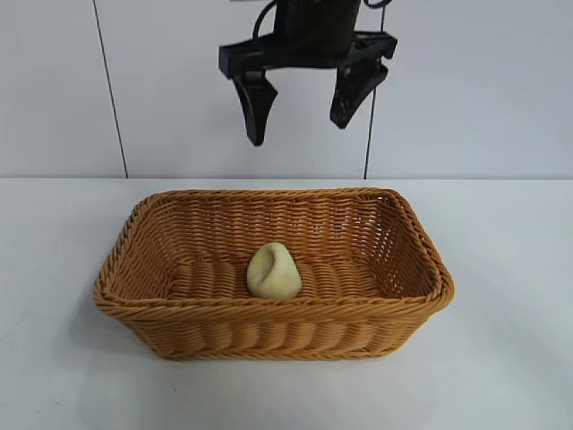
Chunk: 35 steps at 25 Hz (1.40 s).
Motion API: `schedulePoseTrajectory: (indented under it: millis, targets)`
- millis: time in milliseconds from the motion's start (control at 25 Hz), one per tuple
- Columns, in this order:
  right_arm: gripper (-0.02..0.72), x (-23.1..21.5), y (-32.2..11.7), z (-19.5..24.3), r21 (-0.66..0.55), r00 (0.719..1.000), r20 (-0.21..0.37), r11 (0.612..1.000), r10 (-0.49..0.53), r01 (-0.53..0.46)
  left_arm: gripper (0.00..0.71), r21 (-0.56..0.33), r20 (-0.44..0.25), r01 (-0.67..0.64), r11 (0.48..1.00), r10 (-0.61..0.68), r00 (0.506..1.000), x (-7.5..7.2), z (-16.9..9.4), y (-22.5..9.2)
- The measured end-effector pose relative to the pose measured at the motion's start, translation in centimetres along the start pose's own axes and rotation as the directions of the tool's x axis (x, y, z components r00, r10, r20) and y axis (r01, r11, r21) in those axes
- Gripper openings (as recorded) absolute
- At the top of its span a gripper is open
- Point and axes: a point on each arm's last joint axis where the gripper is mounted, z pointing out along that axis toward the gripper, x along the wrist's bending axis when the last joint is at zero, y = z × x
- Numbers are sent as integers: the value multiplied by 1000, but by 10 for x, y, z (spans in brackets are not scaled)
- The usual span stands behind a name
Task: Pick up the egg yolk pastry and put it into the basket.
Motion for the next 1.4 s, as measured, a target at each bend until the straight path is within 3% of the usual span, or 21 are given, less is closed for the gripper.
schedulePoseTrajectory:
  millis: [240, 400, 640, 720, 880, 1400]
  targets:
    - [692, -43, 5, -4, -10, 995, 36, 996, 94, -93, 692, 0, 0, 0, 1000, 0, 1000, 0, 0, 0]
    - [695, -94, 4, -3, -14, 979, 85, 983, 185, -185, 692, 0, 0, 0, 1000, 0, 1000, 0, 0, 0]
    - [695, -196, -15, -9, -31, 910, 167, 925, 378, -379, 692, 0, 0, 0, 1000, 0, 1000, 0, 0, 0]
    - [695, -231, -27, -12, -42, 873, 186, 891, 452, -452, 692, 0, 0, 0, 1000, 0, 1000, 0, 0, 0]
    - [695, -259, -39, -16, -49, 837, 181, 855, 516, -517, 692, 0, 0, 0, 1000, 0, 1000, 0, 0, 0]
    - [695, -227, -97, -30, 116, 877, 147, 873, 457, -474, 692, 0, 0, 0, 1000, 0, 1000, 0, 0, 0]
